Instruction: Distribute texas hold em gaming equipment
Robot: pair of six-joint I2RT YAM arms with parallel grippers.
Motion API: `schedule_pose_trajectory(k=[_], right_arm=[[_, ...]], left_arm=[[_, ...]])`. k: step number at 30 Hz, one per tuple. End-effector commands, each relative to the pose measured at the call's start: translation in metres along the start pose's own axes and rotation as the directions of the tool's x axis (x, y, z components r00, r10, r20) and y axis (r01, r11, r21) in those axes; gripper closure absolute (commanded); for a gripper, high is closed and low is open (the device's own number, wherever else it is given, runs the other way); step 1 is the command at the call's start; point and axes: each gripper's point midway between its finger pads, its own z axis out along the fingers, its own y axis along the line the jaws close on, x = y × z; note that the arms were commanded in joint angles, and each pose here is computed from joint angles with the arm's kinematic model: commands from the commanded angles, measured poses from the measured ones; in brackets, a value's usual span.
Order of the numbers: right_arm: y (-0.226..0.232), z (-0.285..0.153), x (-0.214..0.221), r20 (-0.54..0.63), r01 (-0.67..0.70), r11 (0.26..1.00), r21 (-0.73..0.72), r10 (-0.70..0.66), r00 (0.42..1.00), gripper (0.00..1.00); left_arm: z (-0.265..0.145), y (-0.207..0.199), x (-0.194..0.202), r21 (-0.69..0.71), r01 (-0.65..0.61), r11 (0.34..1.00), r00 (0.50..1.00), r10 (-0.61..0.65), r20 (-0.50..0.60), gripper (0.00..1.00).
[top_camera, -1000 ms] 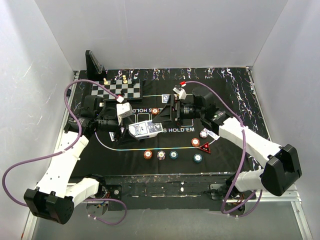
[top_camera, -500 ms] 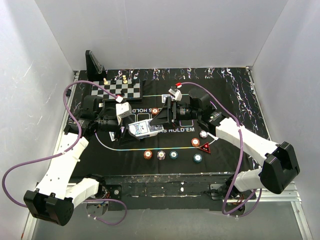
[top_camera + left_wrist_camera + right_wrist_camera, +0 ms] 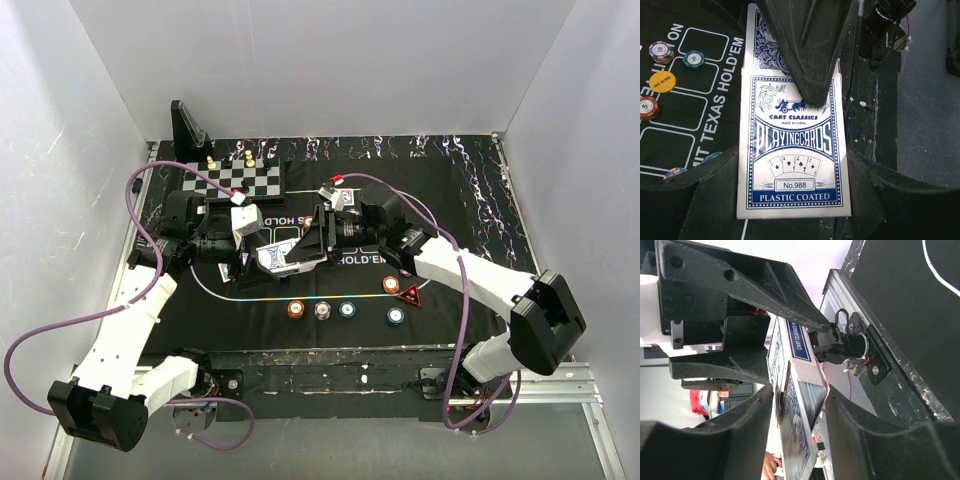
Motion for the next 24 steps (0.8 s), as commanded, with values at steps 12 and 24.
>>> schedule_pose_trajectory(k=[12, 24], right_arm=[[0.0281, 0.0010, -0.0026, 0.024, 0.033, 0.995, -0.098, -0.031, 0.999, 0.84], [0.0238, 0.0074, -0.0043, 0.016, 0.013, 0.996, -0.086, -0.012, 1.000, 0.86]], left_arm=[[-0.0092, 0.0012, -0.0099, -0.034, -0.093, 0.995, 0.996, 0.092, -0.017, 0.40], [-0.0091, -0.0034, -0.0120, -0.010, -0.097, 0.995, 0.995, 0.097, -0.004, 0.13]])
